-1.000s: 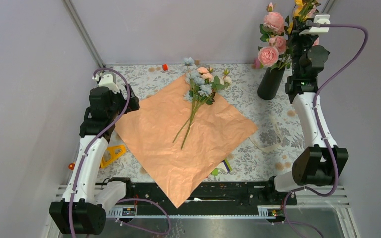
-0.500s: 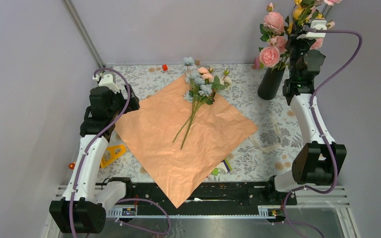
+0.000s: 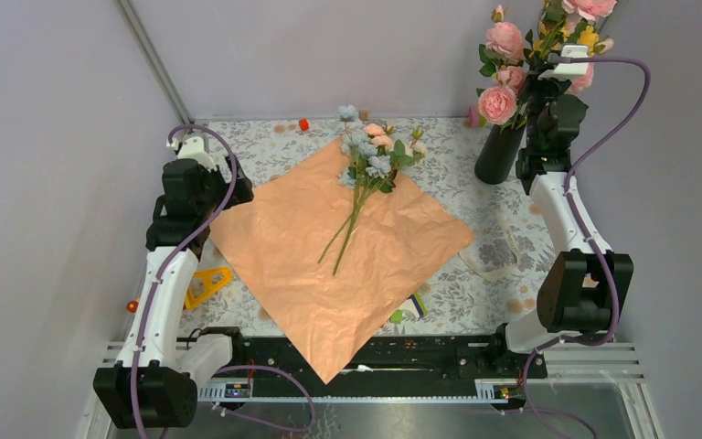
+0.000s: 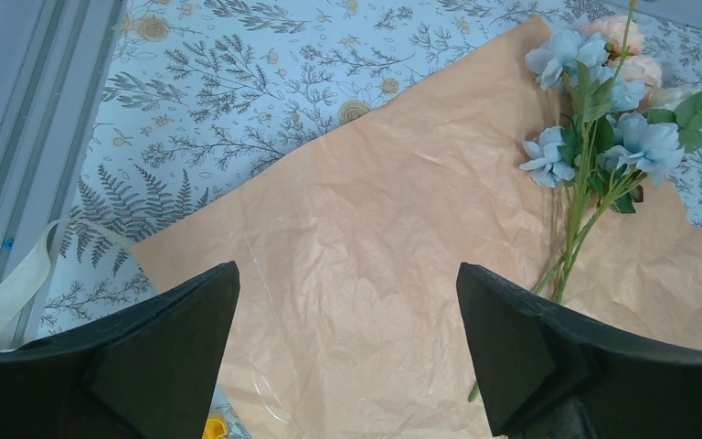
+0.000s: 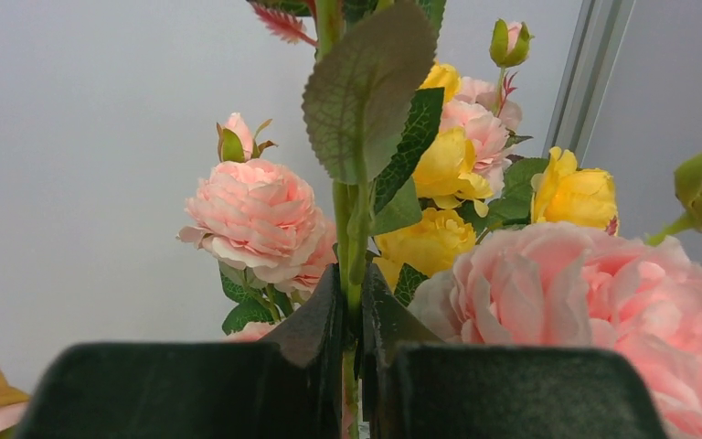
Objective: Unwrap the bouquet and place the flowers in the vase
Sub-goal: Insert the fake flower into the vase.
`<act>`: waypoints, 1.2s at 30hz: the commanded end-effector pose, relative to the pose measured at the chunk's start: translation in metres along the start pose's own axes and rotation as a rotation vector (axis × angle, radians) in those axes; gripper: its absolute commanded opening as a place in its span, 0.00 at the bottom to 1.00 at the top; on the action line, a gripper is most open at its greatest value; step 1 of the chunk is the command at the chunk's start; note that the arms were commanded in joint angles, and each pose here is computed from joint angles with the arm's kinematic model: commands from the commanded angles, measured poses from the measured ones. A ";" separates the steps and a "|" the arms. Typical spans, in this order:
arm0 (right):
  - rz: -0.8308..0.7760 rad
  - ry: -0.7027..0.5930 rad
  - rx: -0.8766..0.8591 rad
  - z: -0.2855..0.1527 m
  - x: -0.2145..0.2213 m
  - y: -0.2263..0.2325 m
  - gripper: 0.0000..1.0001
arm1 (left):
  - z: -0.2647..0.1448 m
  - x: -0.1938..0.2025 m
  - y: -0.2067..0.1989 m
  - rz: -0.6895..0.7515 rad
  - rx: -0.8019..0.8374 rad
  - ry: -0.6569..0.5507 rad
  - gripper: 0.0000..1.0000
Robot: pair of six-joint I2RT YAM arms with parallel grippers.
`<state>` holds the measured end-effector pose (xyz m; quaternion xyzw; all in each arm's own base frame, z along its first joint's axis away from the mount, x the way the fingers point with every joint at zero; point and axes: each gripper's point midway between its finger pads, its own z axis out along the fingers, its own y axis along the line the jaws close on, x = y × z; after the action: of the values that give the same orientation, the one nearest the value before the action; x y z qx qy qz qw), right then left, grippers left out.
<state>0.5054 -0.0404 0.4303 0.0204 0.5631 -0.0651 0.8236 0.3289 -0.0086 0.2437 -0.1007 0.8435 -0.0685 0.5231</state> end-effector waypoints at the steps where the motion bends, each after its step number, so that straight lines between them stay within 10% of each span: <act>1: -0.002 -0.064 0.036 -0.001 -0.023 -0.009 0.00 | 0.001 -0.017 -0.003 -0.017 0.014 -0.056 0.98; 36: 0.001 0.232 0.032 -0.034 0.109 -0.003 0.00 | 0.000 -0.016 -0.008 -0.038 0.051 -0.050 0.98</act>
<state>0.5149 -0.0431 0.3292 0.0263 0.6433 -0.0652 0.7624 0.3295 -0.0106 0.2425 -0.1095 0.8437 -0.0849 0.5187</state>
